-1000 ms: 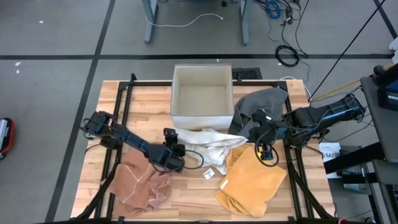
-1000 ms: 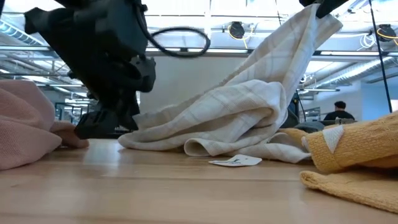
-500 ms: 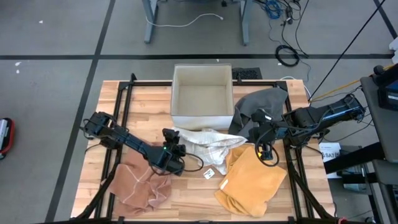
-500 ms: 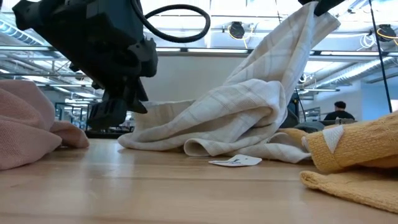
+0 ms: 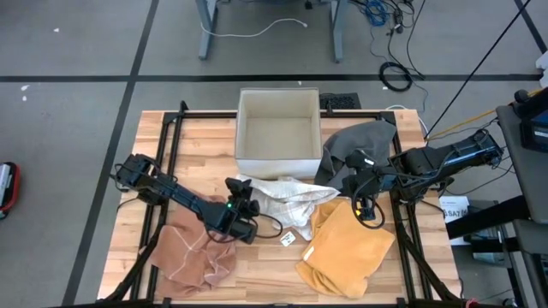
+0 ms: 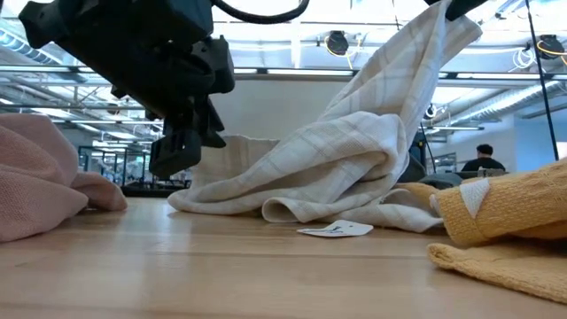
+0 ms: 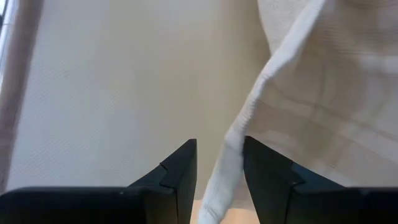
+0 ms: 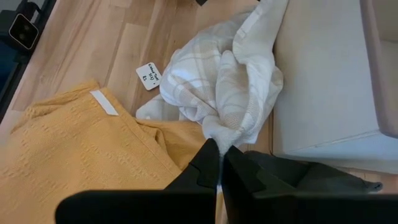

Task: Fold towel
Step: Fold the white patterned towel

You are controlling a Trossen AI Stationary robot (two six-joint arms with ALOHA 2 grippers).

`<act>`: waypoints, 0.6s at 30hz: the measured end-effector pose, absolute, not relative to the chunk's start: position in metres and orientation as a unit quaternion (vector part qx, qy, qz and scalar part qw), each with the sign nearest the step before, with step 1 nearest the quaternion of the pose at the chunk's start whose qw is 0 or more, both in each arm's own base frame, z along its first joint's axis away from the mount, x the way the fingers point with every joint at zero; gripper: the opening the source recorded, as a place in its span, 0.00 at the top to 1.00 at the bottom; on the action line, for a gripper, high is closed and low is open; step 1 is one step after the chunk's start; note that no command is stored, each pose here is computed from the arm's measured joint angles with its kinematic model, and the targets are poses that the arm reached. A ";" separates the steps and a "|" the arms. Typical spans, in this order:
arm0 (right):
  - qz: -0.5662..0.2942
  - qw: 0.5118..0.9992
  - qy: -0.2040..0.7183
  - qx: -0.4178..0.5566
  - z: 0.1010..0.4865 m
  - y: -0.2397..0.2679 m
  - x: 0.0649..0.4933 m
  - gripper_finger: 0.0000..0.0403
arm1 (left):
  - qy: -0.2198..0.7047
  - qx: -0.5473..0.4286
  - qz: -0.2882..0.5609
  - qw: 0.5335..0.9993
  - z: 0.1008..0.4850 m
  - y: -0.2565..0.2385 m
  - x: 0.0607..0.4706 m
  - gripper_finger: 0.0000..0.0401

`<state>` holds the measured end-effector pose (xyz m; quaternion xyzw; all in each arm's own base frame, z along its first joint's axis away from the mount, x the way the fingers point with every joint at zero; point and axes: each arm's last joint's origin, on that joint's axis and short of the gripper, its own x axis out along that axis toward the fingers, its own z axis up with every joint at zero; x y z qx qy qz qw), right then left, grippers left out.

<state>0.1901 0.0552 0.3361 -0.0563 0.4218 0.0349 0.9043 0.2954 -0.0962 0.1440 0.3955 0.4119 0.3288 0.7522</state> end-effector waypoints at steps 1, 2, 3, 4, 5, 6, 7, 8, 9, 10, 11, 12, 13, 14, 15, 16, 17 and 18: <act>0.035 0.904 0.422 -0.056 0.336 0.055 0.190 1.00 | 0.412 0.396 0.328 0.752 0.144 -0.096 0.295 0.67; 0.035 0.904 0.422 -0.056 0.336 0.055 0.190 1.00 | 0.413 0.397 0.328 0.751 0.144 -0.096 0.295 0.67; 0.035 0.904 0.422 -0.056 0.336 0.055 0.190 1.00 | 0.415 0.400 0.327 0.749 0.144 -0.096 0.295 0.67; 0.035 0.904 0.422 -0.056 0.336 0.055 0.190 1.00 | 0.418 0.403 0.327 0.746 0.144 -0.096 0.294 0.67; 0.035 0.904 0.422 -0.056 0.336 0.055 0.190 1.00 | 0.421 0.406 0.326 0.743 0.143 -0.095 0.293 0.67; 0.035 0.904 0.422 -0.056 0.336 0.055 0.190 1.00 | 0.425 0.410 0.325 0.739 0.143 -0.095 0.292 0.68; 0.035 0.904 0.422 -0.056 0.336 0.055 0.190 1.00 | 0.428 0.411 0.326 0.736 0.143 -0.093 0.292 0.70; 0.035 0.904 0.422 -0.056 0.336 0.055 0.190 1.00 | 0.431 0.411 0.326 0.734 0.143 -0.092 0.291 0.71; 0.035 0.904 0.422 -0.056 0.336 0.055 0.190 1.00 | 0.435 0.408 0.326 0.734 0.143 -0.091 0.291 0.73; 0.035 0.904 0.422 -0.056 0.336 0.055 0.190 1.00 | 0.439 0.402 0.326 0.735 0.142 -0.089 0.291 0.75; 0.035 0.904 0.422 -0.057 0.336 0.055 0.190 1.00 | 0.445 0.396 0.324 0.735 0.142 -0.087 0.291 0.77; 0.035 0.904 0.422 -0.057 0.336 0.055 0.190 1.00 | 0.452 0.388 0.323 0.736 0.141 -0.085 0.291 0.79; 0.035 0.904 0.422 -0.057 0.336 0.055 0.190 1.00 | 0.460 0.378 0.321 0.737 0.140 -0.082 0.291 0.81; 0.035 0.904 0.422 -0.057 0.336 0.055 0.190 1.00 | 0.468 0.370 0.318 0.737 0.140 -0.079 0.291 0.82; 0.035 0.904 0.422 -0.057 0.336 0.055 0.190 1.00 | 0.474 0.364 0.318 0.736 0.139 -0.077 0.292 0.84; 0.035 0.904 0.422 -0.057 0.336 0.055 0.190 1.00 | 0.478 0.361 0.319 0.735 0.139 -0.075 0.292 0.85; 0.035 0.904 0.422 -0.057 0.336 0.055 0.190 1.00 | 0.482 0.361 0.320 0.732 0.139 -0.072 0.292 0.87; 0.035 0.904 0.423 -0.057 0.336 0.055 0.190 1.00 | 0.487 0.364 0.319 0.727 0.139 -0.071 0.291 0.89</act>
